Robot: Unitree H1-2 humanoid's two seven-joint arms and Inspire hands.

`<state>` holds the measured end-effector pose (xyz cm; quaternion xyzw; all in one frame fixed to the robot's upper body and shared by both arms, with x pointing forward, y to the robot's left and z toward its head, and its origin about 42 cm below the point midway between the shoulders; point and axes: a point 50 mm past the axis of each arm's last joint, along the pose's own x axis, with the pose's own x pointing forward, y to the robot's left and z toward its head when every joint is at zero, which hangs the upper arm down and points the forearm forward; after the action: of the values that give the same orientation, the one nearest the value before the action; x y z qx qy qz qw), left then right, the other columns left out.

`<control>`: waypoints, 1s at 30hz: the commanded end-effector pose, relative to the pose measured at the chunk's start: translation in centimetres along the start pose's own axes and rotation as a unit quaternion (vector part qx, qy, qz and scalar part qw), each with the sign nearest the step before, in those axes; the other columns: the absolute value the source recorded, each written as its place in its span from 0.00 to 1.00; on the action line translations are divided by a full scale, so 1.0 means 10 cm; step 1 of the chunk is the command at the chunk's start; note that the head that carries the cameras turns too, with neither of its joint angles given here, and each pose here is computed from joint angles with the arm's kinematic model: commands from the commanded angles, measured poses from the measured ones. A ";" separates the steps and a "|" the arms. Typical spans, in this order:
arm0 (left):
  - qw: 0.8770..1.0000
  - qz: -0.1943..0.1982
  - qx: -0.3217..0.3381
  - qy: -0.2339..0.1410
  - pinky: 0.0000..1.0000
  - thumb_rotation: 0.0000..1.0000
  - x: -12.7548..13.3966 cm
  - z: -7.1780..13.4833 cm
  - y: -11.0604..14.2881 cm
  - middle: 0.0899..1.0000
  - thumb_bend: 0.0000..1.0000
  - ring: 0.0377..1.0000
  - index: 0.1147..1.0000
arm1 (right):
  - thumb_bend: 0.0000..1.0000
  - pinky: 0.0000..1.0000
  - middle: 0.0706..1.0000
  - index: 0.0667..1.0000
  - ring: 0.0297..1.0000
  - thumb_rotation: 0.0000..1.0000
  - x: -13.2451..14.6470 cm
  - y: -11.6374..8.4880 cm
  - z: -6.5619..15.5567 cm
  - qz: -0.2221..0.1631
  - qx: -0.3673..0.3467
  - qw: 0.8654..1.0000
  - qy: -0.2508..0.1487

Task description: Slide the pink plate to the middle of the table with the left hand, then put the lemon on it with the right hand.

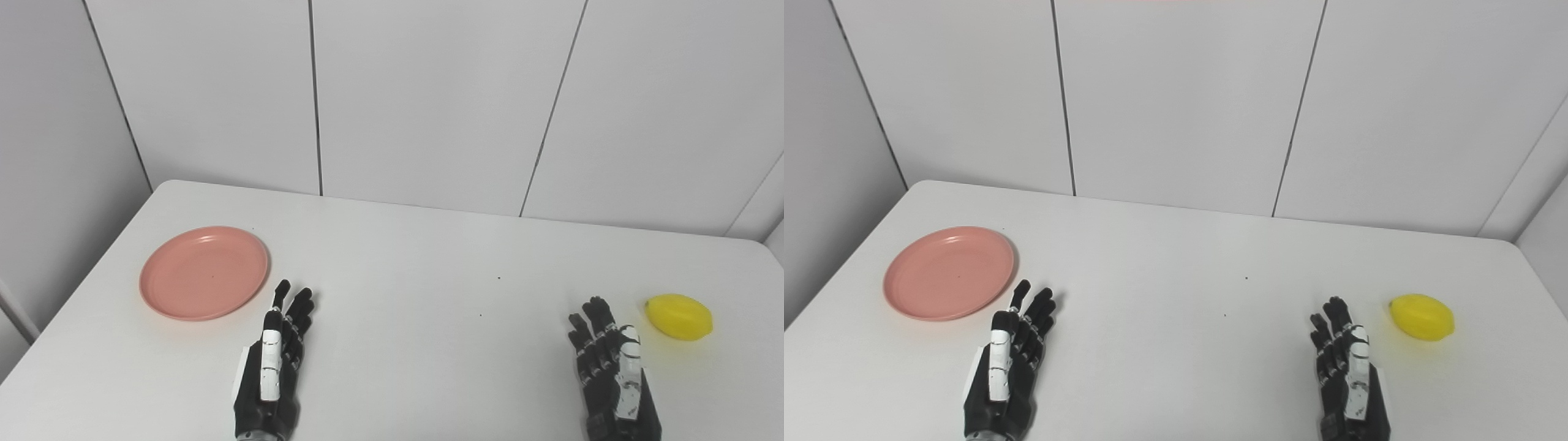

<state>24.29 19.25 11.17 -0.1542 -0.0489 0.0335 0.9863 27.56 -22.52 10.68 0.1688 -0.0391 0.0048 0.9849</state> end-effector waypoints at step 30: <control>0.997 -0.028 0.033 -0.059 0.88 0.92 0.33 0.83 0.04 0.84 1.00 0.87 0.83 | 0.65 1.00 0.96 0.92 0.95 0.96 -0.19 -0.05 -0.33 -0.018 0.010 0.999 0.039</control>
<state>26.12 22.44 17.11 -0.1163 -0.0738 0.0275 0.9901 27.60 -22.35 10.66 0.1679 -0.0385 0.0040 0.9850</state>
